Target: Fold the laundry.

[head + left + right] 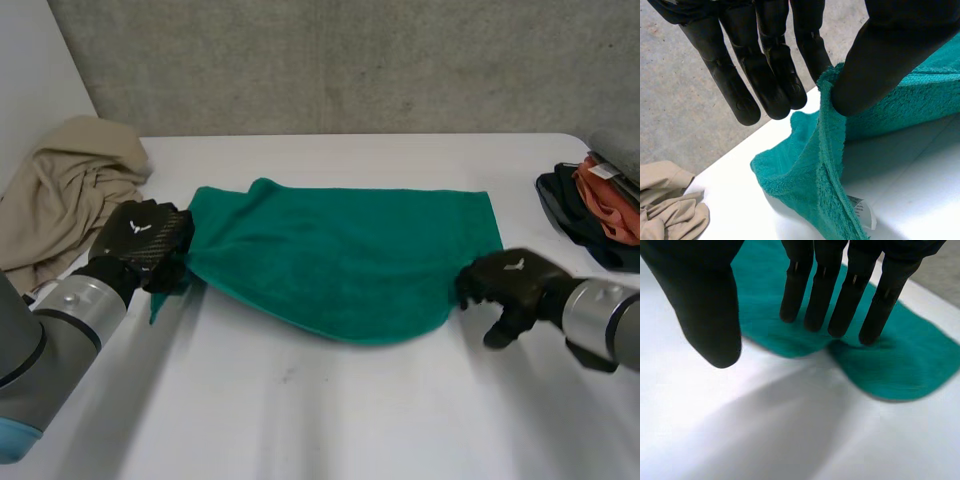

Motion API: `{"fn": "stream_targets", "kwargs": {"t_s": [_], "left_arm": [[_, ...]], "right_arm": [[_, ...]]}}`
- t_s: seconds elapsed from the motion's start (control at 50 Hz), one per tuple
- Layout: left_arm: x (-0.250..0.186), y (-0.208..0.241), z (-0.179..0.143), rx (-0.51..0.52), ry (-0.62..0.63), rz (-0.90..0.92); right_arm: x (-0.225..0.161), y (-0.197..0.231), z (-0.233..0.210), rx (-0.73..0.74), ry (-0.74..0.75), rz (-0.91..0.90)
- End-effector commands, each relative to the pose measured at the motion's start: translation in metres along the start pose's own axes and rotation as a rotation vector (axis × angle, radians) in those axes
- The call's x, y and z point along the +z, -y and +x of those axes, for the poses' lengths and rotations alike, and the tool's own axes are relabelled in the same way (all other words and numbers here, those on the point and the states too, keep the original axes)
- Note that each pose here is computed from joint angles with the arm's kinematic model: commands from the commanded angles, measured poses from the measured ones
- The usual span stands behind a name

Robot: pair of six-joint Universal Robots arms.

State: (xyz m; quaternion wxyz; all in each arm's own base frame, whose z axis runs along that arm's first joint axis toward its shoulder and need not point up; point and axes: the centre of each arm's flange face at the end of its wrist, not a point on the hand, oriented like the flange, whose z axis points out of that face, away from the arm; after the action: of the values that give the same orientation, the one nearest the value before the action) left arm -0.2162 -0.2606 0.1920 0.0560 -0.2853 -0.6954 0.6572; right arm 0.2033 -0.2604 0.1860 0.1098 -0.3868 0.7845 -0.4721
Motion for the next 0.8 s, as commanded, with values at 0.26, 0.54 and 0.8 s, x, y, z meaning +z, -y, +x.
{"fn": "stream_targets", "kwargs": {"t_s": [0.26,0.54,0.8], "left_arm": [[0.002,0.006,-0.002,0.005,0.007,0.017],[0.003,0.005,-0.003,0.005,0.009,0.018],[0.008,0.003,-0.006,0.003,0.013,0.014]], "right_arm": [[0.071,-0.016,-0.043,-0.086,-0.02,0.097],[0.103,-0.015,-0.032,-0.166,-0.053,0.121],[0.12,-0.013,-0.017,-0.245,-0.099,0.131]]}}
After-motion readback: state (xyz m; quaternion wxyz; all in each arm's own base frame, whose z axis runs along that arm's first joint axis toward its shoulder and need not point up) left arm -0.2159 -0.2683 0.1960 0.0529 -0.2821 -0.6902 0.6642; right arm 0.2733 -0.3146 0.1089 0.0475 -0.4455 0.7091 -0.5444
